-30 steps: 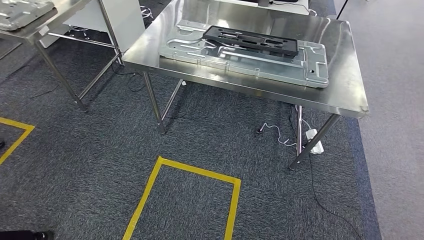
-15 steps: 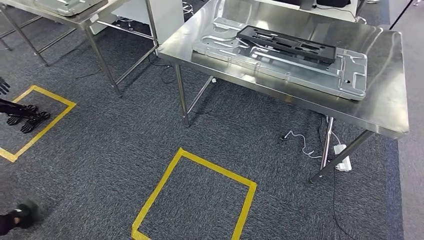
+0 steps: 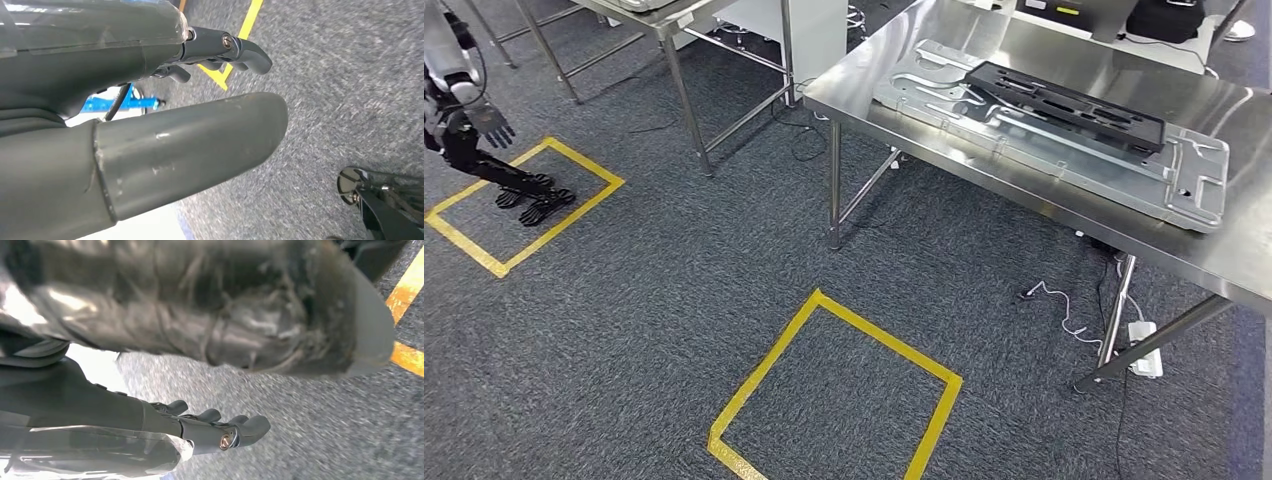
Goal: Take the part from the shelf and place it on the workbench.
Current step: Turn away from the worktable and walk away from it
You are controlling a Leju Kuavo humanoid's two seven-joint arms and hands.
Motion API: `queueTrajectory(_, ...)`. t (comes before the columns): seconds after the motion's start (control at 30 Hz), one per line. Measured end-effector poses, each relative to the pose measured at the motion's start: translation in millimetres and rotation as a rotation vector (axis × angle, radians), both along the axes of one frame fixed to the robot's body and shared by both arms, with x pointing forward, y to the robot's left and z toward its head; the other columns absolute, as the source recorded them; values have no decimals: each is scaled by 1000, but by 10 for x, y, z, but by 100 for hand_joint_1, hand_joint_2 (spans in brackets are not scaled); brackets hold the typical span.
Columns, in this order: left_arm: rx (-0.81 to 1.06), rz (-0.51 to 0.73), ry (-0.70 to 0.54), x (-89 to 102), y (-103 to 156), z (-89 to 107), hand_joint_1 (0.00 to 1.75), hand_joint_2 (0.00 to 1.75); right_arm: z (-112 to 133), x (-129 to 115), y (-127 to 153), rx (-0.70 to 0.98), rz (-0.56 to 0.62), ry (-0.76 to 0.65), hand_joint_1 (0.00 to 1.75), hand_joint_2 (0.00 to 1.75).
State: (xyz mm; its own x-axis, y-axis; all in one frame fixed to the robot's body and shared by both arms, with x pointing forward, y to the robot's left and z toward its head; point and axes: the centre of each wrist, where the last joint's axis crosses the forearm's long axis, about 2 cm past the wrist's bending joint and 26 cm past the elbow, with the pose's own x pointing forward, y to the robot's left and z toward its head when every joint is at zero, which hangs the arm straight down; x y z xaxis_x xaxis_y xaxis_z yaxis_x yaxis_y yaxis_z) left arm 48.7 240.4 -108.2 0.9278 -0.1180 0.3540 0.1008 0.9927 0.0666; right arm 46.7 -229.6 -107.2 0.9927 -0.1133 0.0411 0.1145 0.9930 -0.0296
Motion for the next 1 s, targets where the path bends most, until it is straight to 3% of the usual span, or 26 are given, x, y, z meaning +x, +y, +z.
queueTrajectory(1.0,8,31,7,-6,40,-4,0,0,-2,5,-19,4,31,-9,0,0)
